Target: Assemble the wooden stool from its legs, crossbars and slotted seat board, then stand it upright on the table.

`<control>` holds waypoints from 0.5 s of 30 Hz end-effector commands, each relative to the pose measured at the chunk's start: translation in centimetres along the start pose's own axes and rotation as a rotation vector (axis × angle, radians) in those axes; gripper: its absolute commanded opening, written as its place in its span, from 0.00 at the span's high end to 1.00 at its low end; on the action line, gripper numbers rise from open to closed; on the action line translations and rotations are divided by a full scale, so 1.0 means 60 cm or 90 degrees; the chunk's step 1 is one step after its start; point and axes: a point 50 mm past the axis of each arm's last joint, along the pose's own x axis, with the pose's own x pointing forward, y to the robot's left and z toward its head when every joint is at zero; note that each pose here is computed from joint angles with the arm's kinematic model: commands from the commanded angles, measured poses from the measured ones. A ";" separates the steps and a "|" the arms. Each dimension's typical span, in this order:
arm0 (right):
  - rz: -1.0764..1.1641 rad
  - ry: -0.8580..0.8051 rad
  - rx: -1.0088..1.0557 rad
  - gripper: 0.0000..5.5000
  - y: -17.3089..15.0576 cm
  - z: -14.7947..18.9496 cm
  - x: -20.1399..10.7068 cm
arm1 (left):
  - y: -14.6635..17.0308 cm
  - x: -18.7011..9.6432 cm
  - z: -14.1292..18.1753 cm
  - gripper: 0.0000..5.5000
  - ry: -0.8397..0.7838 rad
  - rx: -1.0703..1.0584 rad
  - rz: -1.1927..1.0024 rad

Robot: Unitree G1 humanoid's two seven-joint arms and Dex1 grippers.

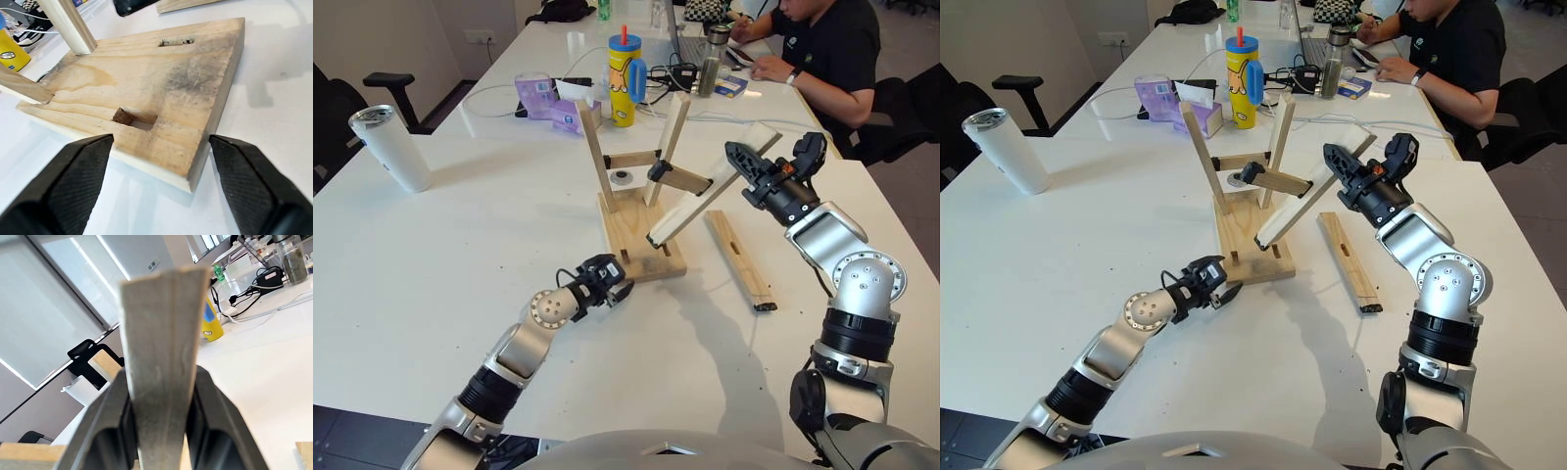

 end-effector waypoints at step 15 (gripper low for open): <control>-0.242 -0.012 -0.088 0.81 -0.078 -0.084 -0.015 | 0.019 -0.030 0.021 0.34 -0.053 -0.045 0.055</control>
